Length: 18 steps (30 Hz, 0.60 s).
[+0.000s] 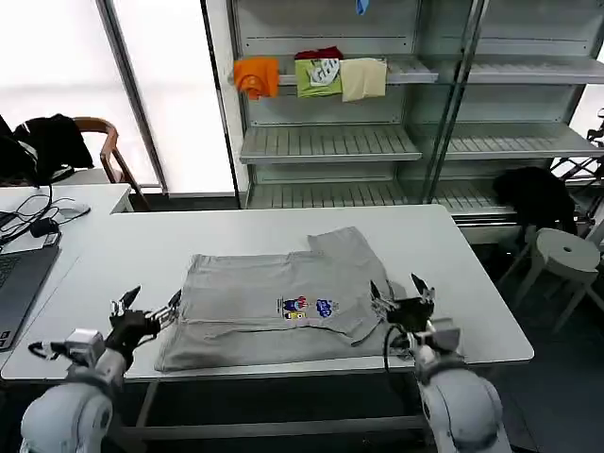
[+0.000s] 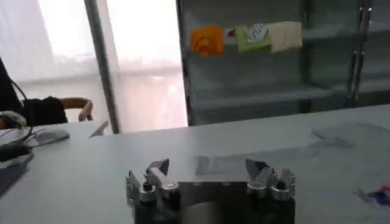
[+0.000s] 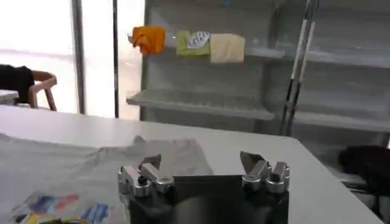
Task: Fold and organize the clothes.
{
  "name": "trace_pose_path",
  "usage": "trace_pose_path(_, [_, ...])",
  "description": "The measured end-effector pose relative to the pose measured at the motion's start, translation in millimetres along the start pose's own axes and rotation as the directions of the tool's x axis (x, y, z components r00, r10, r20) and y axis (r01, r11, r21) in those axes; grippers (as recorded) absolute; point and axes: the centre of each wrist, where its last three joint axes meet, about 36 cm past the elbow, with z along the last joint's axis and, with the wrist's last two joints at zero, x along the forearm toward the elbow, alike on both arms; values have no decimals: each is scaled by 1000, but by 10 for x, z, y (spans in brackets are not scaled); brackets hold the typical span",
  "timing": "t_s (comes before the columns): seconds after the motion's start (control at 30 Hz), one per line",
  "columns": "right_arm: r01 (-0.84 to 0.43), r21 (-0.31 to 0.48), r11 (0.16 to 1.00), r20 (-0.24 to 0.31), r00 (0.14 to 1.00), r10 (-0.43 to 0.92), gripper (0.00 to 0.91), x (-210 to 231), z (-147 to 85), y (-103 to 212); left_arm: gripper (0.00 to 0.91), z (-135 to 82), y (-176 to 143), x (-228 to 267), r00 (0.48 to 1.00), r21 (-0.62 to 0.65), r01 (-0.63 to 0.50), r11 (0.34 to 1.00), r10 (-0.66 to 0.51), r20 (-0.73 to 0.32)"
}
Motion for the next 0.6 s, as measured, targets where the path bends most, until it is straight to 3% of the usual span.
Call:
trace_pose_path(0.33, [0,-33,999,-81,997,-2,907,-1405,-112,22,907,-209,29,-1000,999,50,-50,997,50,17])
trace_pose_path(0.6, [2,-47,999,-148,989,-8,907,-2178,-57,119,907,-303,45,-1684,997,60,-67,996,69,-32])
